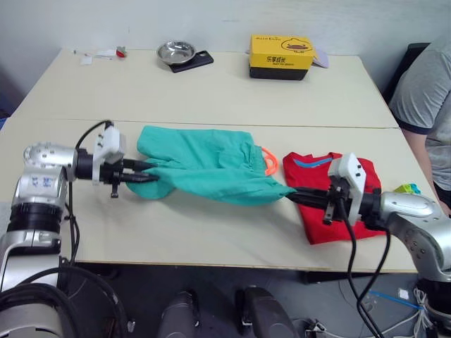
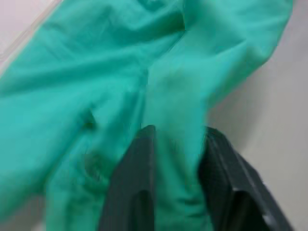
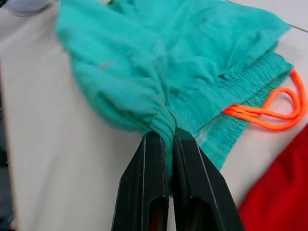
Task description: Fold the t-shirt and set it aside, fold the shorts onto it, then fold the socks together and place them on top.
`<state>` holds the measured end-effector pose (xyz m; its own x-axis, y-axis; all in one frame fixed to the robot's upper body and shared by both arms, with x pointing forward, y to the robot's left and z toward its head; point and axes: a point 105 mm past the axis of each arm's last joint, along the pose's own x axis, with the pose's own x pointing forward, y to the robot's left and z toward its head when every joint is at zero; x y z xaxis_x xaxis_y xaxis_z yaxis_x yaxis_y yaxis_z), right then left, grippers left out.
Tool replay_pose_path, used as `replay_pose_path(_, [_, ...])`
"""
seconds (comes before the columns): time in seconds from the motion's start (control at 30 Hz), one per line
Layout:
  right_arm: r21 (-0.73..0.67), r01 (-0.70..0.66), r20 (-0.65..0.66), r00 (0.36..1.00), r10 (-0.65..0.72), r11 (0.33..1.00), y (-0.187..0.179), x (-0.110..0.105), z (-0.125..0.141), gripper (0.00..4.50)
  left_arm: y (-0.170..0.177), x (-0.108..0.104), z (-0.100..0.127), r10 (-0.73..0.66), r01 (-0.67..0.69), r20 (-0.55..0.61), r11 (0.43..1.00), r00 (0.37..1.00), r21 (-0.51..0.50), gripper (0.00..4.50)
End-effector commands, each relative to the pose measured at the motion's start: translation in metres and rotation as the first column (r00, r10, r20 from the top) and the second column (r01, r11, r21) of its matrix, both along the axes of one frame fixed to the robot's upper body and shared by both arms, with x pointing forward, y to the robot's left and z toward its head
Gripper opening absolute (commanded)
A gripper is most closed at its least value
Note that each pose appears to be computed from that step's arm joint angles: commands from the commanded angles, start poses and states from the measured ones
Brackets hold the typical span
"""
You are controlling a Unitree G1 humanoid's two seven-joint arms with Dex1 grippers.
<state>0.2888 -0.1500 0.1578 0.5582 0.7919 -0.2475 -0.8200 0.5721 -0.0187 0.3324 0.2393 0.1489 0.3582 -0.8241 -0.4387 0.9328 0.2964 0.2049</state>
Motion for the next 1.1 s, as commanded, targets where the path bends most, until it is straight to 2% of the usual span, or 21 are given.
replay_pose_path(0.03, [0.007,0.032,0.04,0.999,-0.032,0.999,0.007,0.006,0.004,0.0,0.012,-0.011,0.007,0.002,-0.007,0.134,0.999,0.991,0.036,2.51])
replay_pose_path(0.17, [0.014,0.065,0.065,0.996,-0.066,0.998,0.012,0.013,0.003,0.0,0.011,-0.021,0.01,0.039,-0.037,0.204,0.999,0.978,-0.016,2.51])
replay_pose_path(0.27, [0.02,0.092,0.088,0.992,-0.094,0.996,0.013,0.019,0.004,0.0,0.001,-0.031,0.007,0.02,-0.022,0.258,1.0,0.966,0.005,3.05])
replay_pose_path(0.37, [0.02,0.108,0.107,0.988,-0.11,0.994,0.013,0.024,0.006,0.0,-0.008,-0.039,-0.001,-0.025,0.01,0.296,0.999,0.955,0.053,3.94])
replay_pose_path(0.4, [0.021,0.108,0.11,0.988,-0.11,0.994,0.014,0.025,0.006,0.0,-0.008,-0.04,-0.01,-0.044,0.012,0.307,0.994,0.951,0.106,4.26])
replay_pose_path(0.47, [0.024,0.107,0.115,0.987,-0.109,0.994,0.016,0.027,0.006,0.0,-0.008,-0.041,-0.022,-0.054,0.007,0.313,0.989,0.948,0.147,4.26])
replay_pose_path(0.6, [0.027,0.099,0.122,0.987,-0.102,0.995,0.018,0.027,0.007,0.0,-0.002,-0.025,-0.03,-0.003,-0.083,0.372,0.973,0.928,0.214,4.26])
replay_pose_path(0.7, [0.017,0.098,0.125,0.987,-0.099,0.995,0.015,0.025,0.007,0.0,0.003,-0.018,-0.035,0.013,-0.118,0.383,0.96,0.924,0.253,3.63])
replay_pose_path(0.77, [0.011,0.093,0.127,0.988,-0.093,0.996,0.012,0.023,0.008,0.0,0.005,-0.015,-0.035,0.025,-0.133,0.387,0.958,0.922,0.254,3.02])
replay_pose_path(0.87, [0.006,0.038,0.14,0.989,-0.038,0.999,0.01,0.014,0.011,0.0,0.004,-0.017,-0.032,0.043,-0.113,0.34,0.975,0.939,0.191,2.03])
replay_pose_path(0.97, [0.006,-0.079,0.148,0.986,0.077,0.997,0.012,-0.004,0.014,0.0,0.001,-0.034,-0.027,-0.034,-0.004,0.248,0.989,0.968,0.15,1.11])
replay_pose_path(1.07, [-0.063,-0.302,0.141,0.941,0.308,0.951,0.014,-0.039,0.01,0.0,0.008,-0.065,-0.024,-0.115,0.105,0.087,0.988,0.99,0.112,0.14])
replay_pose_path(1.1, [-0.098,-0.358,0.124,0.921,0.368,0.929,0.013,-0.049,0.006,0.0,0.012,-0.077,-0.024,-0.135,0.132,0.016,0.985,0.991,0.112,0.06])
